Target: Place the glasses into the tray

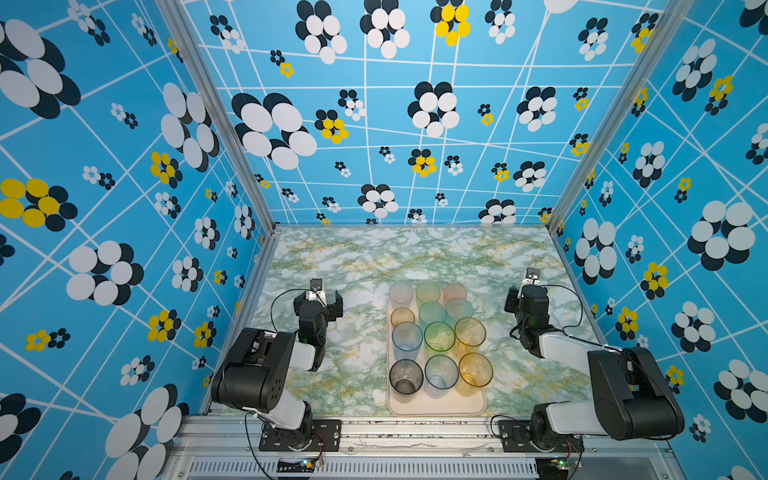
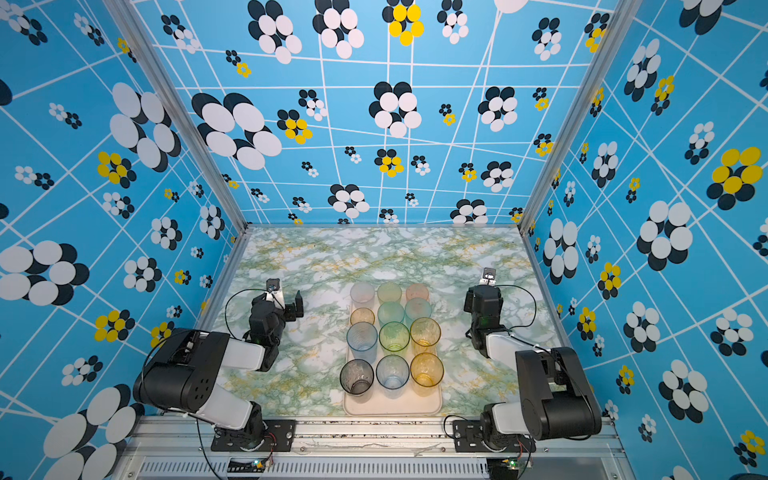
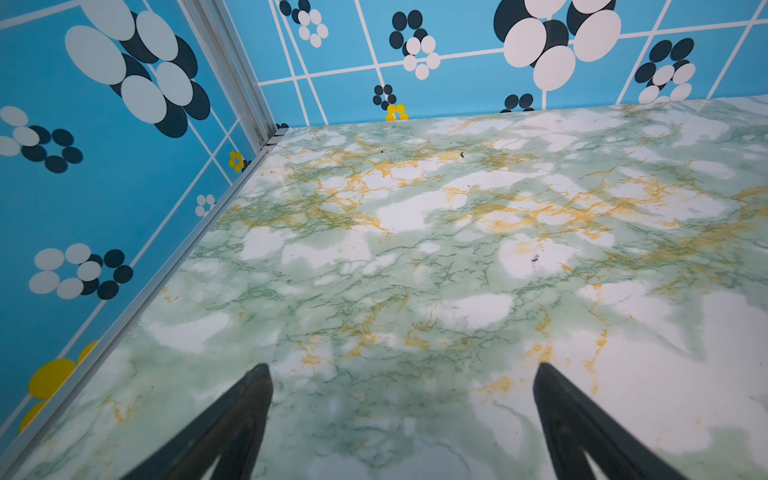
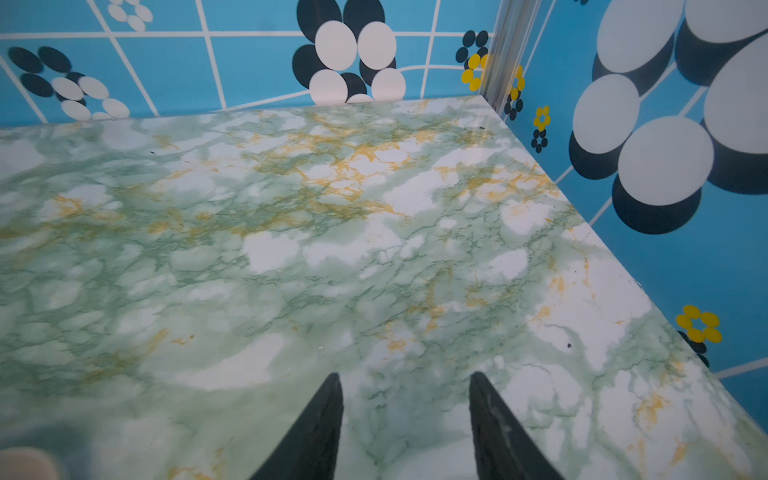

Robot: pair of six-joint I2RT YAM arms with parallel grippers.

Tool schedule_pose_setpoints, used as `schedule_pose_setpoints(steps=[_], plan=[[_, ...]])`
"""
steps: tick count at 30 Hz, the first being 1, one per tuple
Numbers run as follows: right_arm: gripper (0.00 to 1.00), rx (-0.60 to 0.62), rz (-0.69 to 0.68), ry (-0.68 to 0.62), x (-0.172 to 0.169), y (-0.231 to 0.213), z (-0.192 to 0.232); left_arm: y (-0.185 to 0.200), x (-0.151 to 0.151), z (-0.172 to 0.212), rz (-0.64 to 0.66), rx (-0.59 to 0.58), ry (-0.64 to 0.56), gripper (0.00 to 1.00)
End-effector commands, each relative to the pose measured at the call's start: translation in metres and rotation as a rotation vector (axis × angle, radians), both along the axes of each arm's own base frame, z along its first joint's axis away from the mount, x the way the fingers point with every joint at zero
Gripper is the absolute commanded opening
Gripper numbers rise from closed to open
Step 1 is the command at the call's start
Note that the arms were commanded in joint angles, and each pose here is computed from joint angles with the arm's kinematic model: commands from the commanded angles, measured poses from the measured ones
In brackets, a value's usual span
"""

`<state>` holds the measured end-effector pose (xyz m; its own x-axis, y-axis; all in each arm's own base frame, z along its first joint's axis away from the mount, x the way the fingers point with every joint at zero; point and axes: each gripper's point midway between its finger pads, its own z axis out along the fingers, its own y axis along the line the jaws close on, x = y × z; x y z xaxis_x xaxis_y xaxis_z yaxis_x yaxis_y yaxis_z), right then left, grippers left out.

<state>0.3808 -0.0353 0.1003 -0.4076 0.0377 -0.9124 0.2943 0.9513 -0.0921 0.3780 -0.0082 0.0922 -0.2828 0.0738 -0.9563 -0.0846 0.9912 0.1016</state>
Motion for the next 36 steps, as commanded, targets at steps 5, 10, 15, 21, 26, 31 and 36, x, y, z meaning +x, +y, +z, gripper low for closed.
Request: schedule_pose_setpoints(steps=[5,10,15,21,26,31,36], plan=[[0.51,0.014,0.108,-0.094,0.013,0.012,0.000,-0.002,0.006,0.011,-0.014,0.003,-0.032,0.99],[0.52,0.029,0.121,-0.082,0.015,0.012,-0.005,-0.001,0.008,0.010,-0.015,-0.002,-0.021,0.99],[0.66,0.036,0.129,-0.090,0.015,0.012,-0.005,0.002,0.014,0.007,-0.016,-0.027,0.014,0.99],[0.99,0.045,0.132,-0.085,0.015,0.012,-0.006,0.005,0.017,0.005,-0.018,-0.051,0.036,0.99],[0.99,0.042,0.131,-0.085,0.015,0.011,-0.007,0.006,0.017,0.005,-0.018,-0.054,0.036,0.99],[0.99,0.039,0.132,-0.087,0.015,0.011,-0.006,0.006,0.017,0.004,-0.018,-0.053,0.038,0.99],[0.99,0.039,0.133,-0.087,0.015,0.011,-0.006,0.006,0.017,0.005,-0.018,-0.054,0.037,0.99]])
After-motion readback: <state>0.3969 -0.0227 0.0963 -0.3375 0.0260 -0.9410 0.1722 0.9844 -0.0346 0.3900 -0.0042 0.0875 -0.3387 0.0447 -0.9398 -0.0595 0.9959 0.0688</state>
